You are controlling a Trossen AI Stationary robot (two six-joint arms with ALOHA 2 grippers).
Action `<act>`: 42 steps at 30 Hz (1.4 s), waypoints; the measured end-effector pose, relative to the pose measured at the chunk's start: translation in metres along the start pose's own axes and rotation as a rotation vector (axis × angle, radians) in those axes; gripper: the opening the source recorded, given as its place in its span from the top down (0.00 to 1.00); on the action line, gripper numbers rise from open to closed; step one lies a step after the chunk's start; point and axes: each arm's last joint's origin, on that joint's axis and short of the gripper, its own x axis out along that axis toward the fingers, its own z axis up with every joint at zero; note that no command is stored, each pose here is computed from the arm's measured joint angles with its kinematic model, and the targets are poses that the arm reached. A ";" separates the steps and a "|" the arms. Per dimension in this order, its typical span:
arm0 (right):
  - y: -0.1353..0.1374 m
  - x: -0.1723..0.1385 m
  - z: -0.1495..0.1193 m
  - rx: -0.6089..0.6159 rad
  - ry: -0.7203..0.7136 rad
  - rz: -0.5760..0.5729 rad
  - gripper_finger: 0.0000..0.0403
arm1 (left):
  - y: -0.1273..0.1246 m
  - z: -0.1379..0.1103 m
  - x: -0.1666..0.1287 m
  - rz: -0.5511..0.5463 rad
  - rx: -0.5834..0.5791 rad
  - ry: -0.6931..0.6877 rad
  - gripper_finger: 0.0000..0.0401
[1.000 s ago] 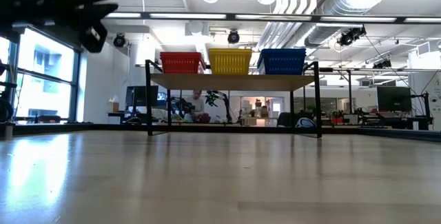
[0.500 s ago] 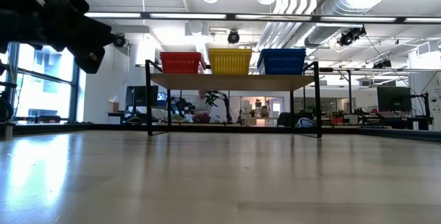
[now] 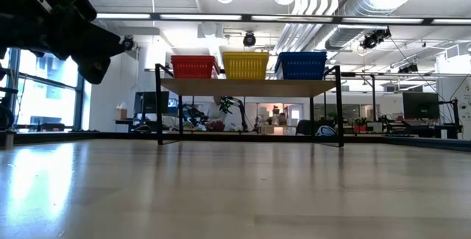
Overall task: Stack baskets on shelf by color
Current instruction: Return to Home Position
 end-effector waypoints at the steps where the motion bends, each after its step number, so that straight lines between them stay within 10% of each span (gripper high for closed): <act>1: -0.001 -0.002 -0.009 0.009 -0.015 0.002 0.69 | 0.000 0.000 0.000 0.004 -0.010 -0.001 0.80; 26: -0.004 0.014 -0.253 0.386 0.052 0.136 0.69 | 0.002 0.001 0.000 0.052 -0.140 -0.023 0.80; 42: -0.004 0.034 -0.329 0.409 0.000 0.054 0.69 | 0.002 0.001 0.000 0.051 -0.140 -0.023 0.80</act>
